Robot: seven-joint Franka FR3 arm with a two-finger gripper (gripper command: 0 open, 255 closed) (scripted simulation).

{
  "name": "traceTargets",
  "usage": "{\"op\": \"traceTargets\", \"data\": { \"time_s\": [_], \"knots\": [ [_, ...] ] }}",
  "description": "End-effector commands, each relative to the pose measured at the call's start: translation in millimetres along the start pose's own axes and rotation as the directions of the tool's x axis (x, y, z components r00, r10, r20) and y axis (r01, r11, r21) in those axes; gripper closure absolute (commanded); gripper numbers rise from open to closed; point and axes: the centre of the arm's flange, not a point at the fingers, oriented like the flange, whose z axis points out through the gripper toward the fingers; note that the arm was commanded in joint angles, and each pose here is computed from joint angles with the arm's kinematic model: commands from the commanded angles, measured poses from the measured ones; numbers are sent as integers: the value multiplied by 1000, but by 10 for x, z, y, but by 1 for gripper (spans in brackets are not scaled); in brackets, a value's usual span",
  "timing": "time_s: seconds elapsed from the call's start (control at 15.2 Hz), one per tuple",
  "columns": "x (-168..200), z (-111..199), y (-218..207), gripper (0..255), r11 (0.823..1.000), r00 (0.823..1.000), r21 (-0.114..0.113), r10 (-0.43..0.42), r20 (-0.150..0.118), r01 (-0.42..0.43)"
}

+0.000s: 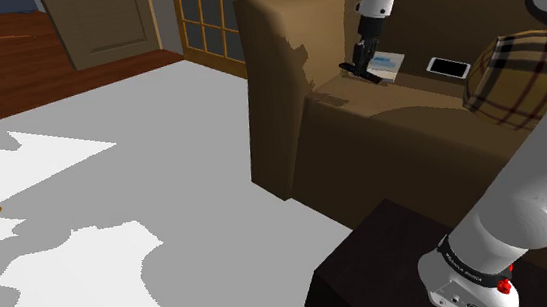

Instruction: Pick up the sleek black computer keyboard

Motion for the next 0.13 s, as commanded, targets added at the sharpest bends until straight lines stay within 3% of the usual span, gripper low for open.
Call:
{"op": "traceTargets", "data": {
  "time_s": [0.0, 0.07],
  "knots": [
    [-1, -73, 4, 255, 1000, 1000, 0, 0, 0, 0],
    [0, -73, 5, 255, 1000, 1000, 0, 0, 0, 0]
  ]
}}
